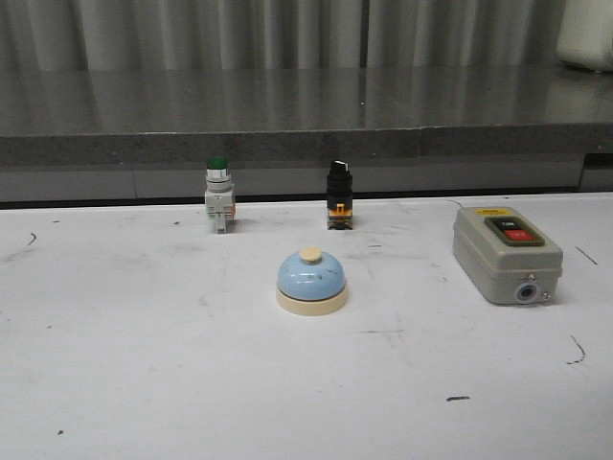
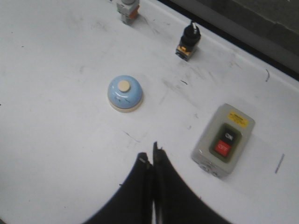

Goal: Place and press bell with both arms
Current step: 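Move the right gripper above the bell, then press down on the bell's cream button with the right gripper, then lift the right gripper up off the bell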

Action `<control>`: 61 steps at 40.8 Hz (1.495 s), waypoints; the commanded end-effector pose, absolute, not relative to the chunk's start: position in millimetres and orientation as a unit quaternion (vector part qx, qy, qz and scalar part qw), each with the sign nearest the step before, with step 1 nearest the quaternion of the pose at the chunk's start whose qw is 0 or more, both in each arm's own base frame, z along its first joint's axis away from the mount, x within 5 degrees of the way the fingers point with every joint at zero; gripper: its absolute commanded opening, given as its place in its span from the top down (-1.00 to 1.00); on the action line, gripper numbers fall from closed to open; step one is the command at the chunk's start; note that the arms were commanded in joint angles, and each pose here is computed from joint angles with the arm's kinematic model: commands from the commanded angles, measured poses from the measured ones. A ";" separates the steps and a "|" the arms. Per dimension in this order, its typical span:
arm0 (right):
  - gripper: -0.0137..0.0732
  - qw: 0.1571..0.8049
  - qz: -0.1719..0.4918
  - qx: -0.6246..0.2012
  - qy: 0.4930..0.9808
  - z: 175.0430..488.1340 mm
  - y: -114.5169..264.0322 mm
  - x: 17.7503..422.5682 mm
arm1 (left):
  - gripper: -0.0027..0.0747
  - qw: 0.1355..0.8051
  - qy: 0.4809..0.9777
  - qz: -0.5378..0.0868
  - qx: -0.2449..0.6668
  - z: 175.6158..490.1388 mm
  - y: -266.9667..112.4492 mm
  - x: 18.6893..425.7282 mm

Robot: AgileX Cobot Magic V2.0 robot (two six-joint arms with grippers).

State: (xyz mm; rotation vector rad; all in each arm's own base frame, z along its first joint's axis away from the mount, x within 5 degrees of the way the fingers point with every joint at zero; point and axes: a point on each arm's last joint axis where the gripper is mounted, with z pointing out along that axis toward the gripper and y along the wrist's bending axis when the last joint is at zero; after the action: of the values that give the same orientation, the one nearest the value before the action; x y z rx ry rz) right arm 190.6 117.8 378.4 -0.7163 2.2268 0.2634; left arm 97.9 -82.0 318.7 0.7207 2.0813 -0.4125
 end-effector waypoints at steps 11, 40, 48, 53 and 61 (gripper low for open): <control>0.85 0.380 0.113 -0.305 0.866 367.0 182.7 266.7 | -0.53 0.474 0.814 -0.187 0.278 333.4 -84.4 99.5; 0.85 0.296 0.094 -0.309 0.899 241.4 242.9 355.8 | -0.53 0.474 0.814 -0.187 0.278 333.4 -84.4 99.5; 0.85 0.318 0.094 -0.311 0.891 295.1 226.9 335.4 | -0.53 0.474 0.814 -0.187 0.278 333.4 -84.4 99.5; 0.85 0.350 0.098 -0.302 0.881 333.6 206.6 315.5 | -0.53 0.474 0.814 -0.187 0.278 333.1 -84.6 99.8; 0.85 0.389 0.095 -0.272 0.875 374.9 156.8 274.0 | -0.53 0.474 0.814 -0.187 0.278 333.1 -84.6 99.8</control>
State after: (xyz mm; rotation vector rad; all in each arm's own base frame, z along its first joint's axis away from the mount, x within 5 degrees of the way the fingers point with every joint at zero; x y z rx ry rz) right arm 295.5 181.6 339.7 -0.7454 2.3330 0.2444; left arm 97.9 -81.9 318.0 0.7214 2.0833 -0.4118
